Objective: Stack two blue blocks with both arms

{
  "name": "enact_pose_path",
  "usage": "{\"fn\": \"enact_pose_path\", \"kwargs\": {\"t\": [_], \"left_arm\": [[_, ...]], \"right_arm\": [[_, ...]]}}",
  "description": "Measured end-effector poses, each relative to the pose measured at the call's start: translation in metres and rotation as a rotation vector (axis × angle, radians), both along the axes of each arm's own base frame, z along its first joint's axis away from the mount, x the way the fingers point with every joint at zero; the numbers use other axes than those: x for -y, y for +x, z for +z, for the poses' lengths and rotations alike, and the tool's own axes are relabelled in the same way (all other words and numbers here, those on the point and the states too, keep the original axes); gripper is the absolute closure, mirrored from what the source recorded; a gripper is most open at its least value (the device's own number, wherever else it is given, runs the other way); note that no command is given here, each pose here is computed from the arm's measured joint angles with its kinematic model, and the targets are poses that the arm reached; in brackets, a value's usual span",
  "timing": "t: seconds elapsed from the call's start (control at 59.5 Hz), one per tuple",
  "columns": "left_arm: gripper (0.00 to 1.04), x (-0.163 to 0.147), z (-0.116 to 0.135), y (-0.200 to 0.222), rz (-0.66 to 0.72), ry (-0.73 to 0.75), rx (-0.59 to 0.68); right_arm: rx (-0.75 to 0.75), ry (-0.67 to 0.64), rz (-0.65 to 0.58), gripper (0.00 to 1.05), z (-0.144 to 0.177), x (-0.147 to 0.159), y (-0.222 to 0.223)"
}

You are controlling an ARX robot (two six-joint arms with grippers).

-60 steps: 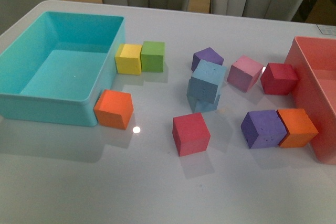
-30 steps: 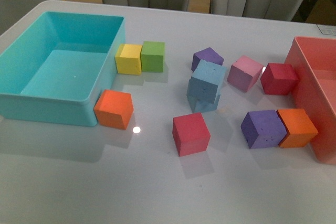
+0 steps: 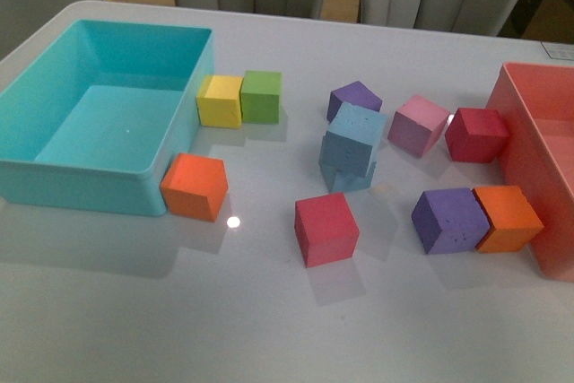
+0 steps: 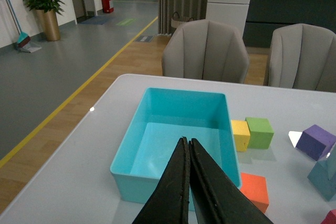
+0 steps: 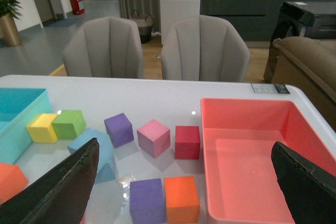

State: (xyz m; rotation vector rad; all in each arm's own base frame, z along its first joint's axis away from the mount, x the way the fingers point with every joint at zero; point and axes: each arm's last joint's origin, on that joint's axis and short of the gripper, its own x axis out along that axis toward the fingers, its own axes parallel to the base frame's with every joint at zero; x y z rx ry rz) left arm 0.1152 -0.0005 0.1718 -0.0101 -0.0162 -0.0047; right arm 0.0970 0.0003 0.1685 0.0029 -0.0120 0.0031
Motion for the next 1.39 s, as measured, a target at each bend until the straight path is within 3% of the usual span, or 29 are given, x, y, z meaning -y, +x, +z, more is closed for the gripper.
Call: {"fn": "enact_pose_path", "kwargs": {"t": [0.924, 1.394], "left_arm": [[1.03, 0.000, -0.003, -0.018, 0.000, 0.000, -0.005], [0.12, 0.000, -0.003, -0.018, 0.000, 0.000, -0.005]], "right_arm": [[0.000, 0.000, 0.000, 0.09, 0.000, 0.000, 0.000], [0.000, 0.000, 0.000, 0.09, 0.000, 0.000, 0.000]]}}
